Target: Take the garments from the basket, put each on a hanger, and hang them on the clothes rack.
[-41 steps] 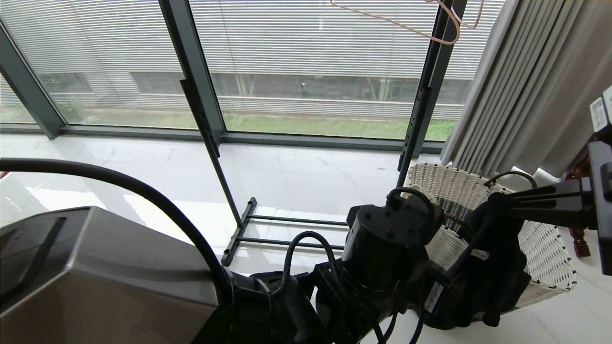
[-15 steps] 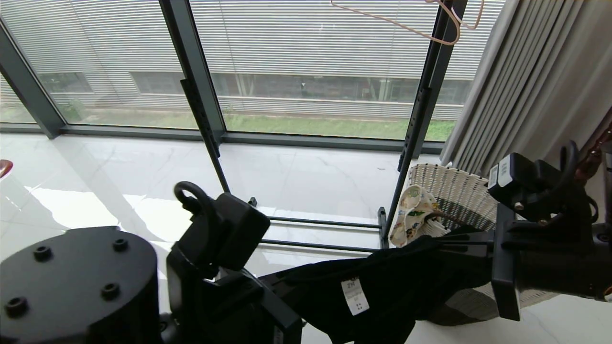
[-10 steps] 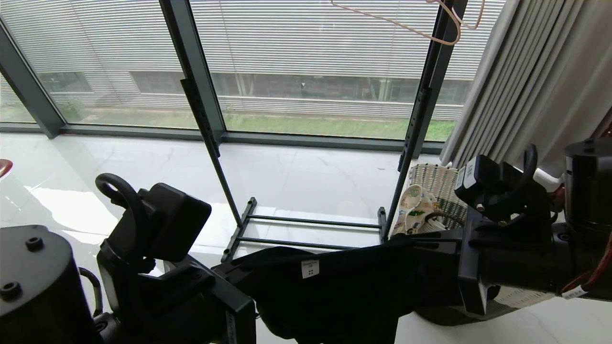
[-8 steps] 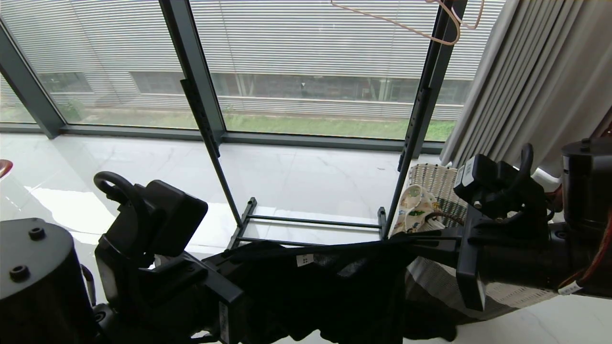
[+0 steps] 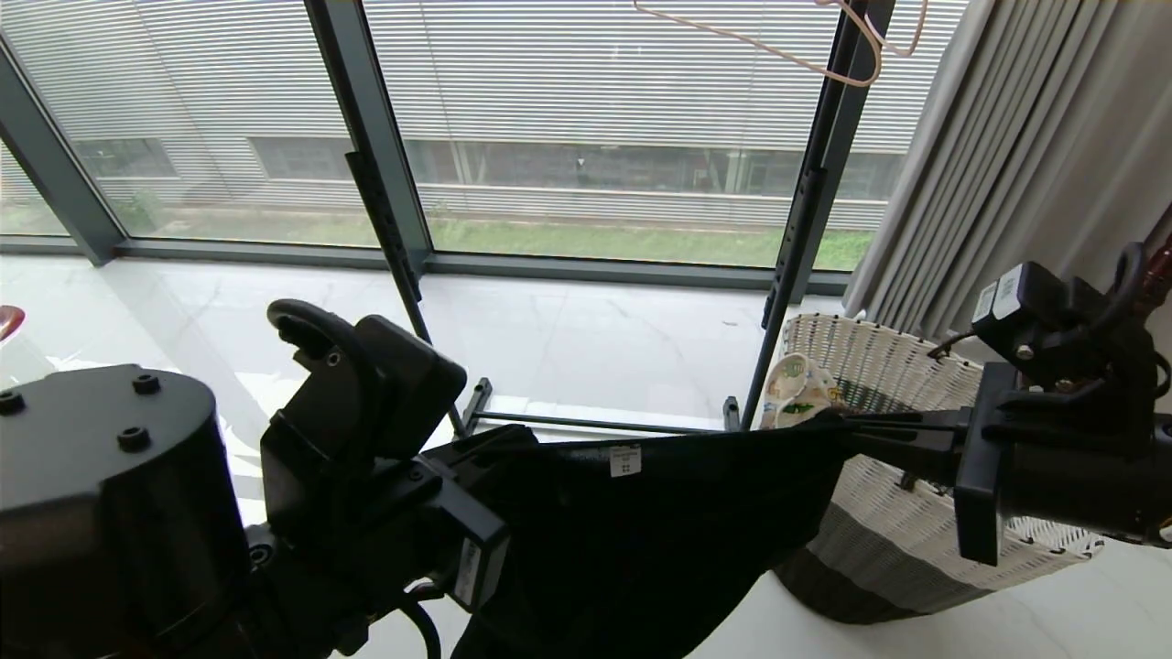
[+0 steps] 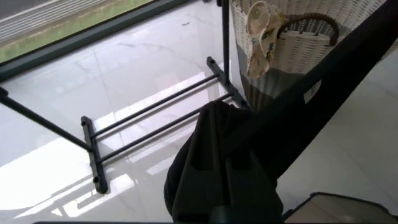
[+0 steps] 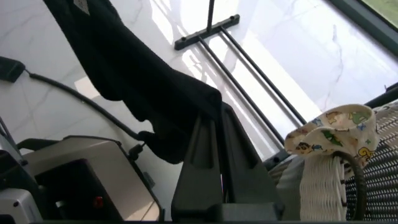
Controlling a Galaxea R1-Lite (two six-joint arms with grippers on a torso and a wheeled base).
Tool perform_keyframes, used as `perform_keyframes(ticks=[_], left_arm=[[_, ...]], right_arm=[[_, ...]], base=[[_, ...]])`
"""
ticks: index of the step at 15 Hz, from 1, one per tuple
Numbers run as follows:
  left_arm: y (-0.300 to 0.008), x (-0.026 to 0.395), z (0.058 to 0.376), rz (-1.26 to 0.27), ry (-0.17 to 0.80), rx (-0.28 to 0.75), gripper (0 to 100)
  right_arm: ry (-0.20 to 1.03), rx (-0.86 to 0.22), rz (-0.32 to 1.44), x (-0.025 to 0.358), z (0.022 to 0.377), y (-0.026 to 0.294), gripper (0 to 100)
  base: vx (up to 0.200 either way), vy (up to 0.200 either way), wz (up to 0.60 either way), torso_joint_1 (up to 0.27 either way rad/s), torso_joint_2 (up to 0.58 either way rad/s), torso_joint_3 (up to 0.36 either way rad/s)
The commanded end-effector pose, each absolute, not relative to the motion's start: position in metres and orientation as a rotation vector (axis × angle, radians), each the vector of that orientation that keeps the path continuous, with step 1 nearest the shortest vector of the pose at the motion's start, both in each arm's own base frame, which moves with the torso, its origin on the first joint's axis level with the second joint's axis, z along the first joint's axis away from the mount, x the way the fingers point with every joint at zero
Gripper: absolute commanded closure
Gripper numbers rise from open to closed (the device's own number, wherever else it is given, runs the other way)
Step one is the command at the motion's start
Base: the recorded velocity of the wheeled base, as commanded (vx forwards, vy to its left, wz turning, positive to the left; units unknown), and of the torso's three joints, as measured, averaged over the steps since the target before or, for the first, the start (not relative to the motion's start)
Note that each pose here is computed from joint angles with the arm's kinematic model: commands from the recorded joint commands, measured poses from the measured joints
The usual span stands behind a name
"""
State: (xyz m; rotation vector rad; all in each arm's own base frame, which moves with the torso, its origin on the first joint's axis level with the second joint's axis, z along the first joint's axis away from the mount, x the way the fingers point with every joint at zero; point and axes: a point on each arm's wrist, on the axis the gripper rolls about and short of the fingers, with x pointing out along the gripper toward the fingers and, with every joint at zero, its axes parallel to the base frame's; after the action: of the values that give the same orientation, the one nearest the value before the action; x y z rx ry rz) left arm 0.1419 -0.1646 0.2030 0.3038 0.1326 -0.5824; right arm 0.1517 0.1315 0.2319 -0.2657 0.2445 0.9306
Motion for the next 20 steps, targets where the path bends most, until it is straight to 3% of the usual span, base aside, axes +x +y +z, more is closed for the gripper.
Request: perform_keyframes(ticks=[1, 4, 6, 9, 10, 13, 19, 20], left_arm=[[-0.202, 0.168, 0.217, -0.665, 0.096, 0.277, 100], [-0.242, 0.193, 0.224, -0.712, 0.069, 0.261, 100], [-0.249, 0.195, 0.211, -0.72, 0.108, 0.268, 100], [-0.249, 0.179, 0.189, -0.668, 0.223, 0.183, 100], [-0.252, 0.164, 0.179, -0.626, 0.249, 0.198, 100], [-0.265, 0.121, 0.151, -0.747, 0.308, 0.299, 100], [-0.268, 0.122, 0.149, -0.658, 0.292, 0.317, 100], [-0.267, 0.129, 0.152, -0.609, 0.282, 0.304, 100]], right_arm=[[0.233, -0.291, 0.961, 0.121, 0.219, 0.111, 100], [0.288, -0.356, 1.135, 0.077, 0.204, 0.102, 100], [0.301, -0.369, 1.16, 0.072, 0.203, 0.101, 100], [0.282, -0.342, 1.039, 0.087, 0.216, 0.099, 100], [0.256, -0.326, 1.003, 0.097, 0.228, 0.103, 100], [0.216, -0.308, 0.969, 0.115, 0.245, 0.114, 100], [0.211, -0.308, 0.964, 0.117, 0.245, 0.115, 100], [0.223, -0.314, 0.949, 0.116, 0.244, 0.114, 0]], base=[[0.0, 0.0, 0.0, 0.0, 0.0, 0.0], [0.0, 0.0, 0.0, 0.0, 0.0, 0.0], [0.0, 0.0, 0.0, 0.0, 0.0, 0.0], [0.0, 0.0, 0.0, 0.0, 0.0, 0.0], [0.0, 0.0, 0.0, 0.0, 0.0, 0.0], [0.0, 0.0, 0.0, 0.0, 0.0, 0.0], [0.0, 0.0, 0.0, 0.0, 0.0, 0.0], [0.0, 0.0, 0.0, 0.0, 0.0, 0.0]])
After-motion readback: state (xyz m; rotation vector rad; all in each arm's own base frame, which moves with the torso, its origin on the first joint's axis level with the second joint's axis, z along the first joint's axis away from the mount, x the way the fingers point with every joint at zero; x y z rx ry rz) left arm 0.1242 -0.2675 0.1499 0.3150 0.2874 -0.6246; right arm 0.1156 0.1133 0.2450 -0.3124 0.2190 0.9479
